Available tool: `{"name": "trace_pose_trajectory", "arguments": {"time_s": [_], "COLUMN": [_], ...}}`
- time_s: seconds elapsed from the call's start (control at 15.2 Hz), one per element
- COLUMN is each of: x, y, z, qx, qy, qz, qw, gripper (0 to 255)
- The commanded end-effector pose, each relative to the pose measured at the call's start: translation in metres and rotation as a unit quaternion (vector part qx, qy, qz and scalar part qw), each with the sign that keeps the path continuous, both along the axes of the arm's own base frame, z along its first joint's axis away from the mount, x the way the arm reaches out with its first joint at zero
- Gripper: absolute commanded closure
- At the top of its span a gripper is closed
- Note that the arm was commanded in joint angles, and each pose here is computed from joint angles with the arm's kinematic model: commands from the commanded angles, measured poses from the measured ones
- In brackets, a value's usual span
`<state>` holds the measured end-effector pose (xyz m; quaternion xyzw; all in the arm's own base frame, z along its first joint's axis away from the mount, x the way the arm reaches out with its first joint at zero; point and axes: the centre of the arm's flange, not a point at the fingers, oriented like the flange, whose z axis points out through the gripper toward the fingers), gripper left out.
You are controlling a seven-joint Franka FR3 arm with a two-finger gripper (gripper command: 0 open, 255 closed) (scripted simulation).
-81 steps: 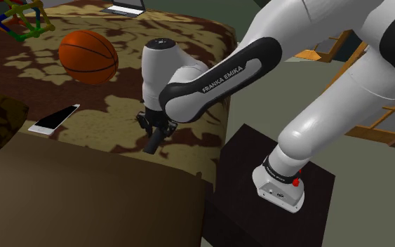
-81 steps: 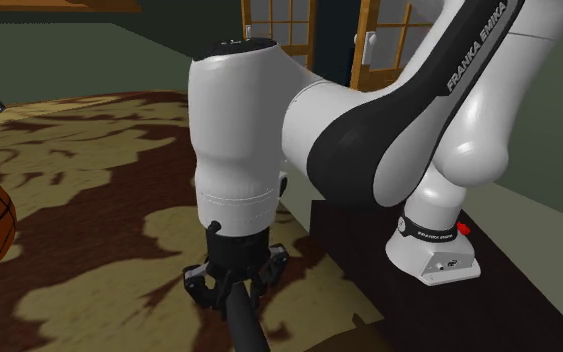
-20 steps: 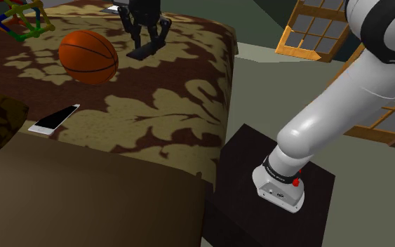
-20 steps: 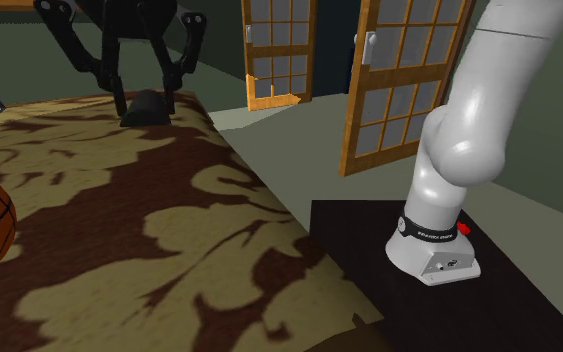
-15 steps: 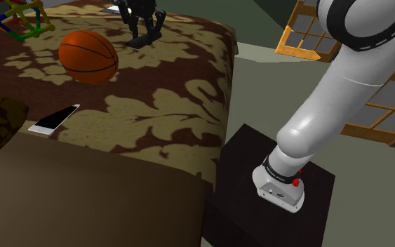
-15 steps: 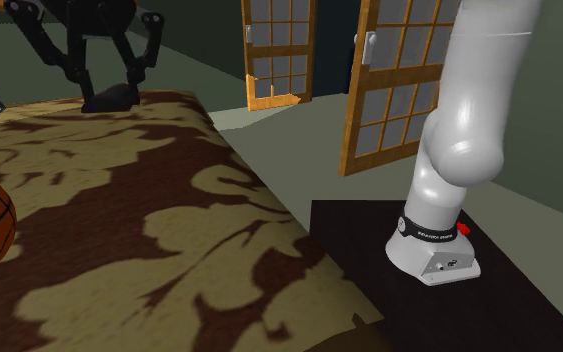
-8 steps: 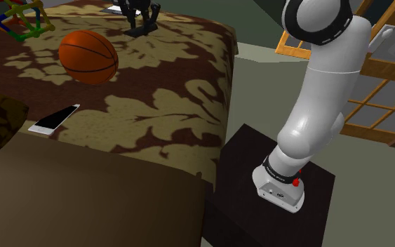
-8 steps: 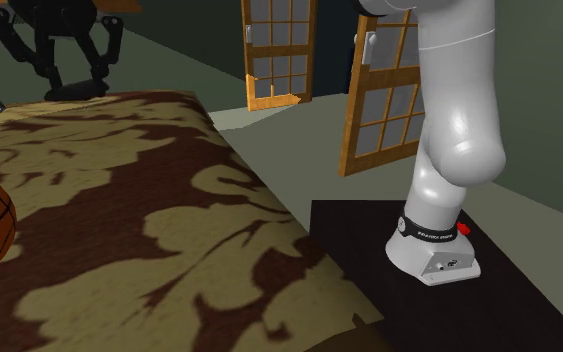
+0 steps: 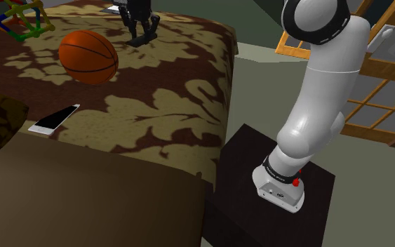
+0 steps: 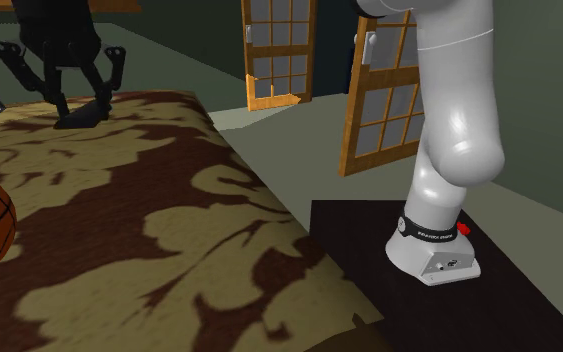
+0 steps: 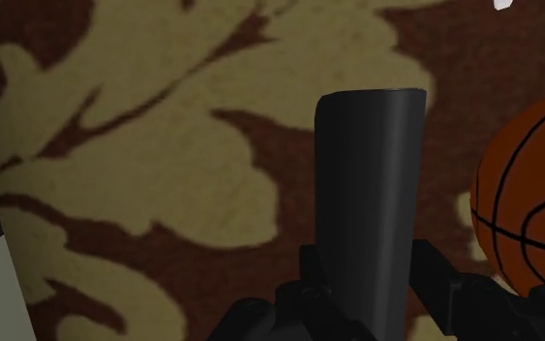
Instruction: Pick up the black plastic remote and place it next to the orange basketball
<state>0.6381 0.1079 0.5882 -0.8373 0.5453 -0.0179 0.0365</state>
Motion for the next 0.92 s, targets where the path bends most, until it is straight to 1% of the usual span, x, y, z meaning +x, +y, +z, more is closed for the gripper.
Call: {"name": "trace_pose_trajectory", "arguments": {"time_s": [0.0,0.86], "x": [-0.001,-0.001], "y": [0.001,0.001], "z": [-0.010,-0.079], "qx": [0.000,0.000], "qy": [0.000,0.000], "qz": [0.000,0.000], "qw": [1.0000,1.0000], "gripper": [255,255]}}
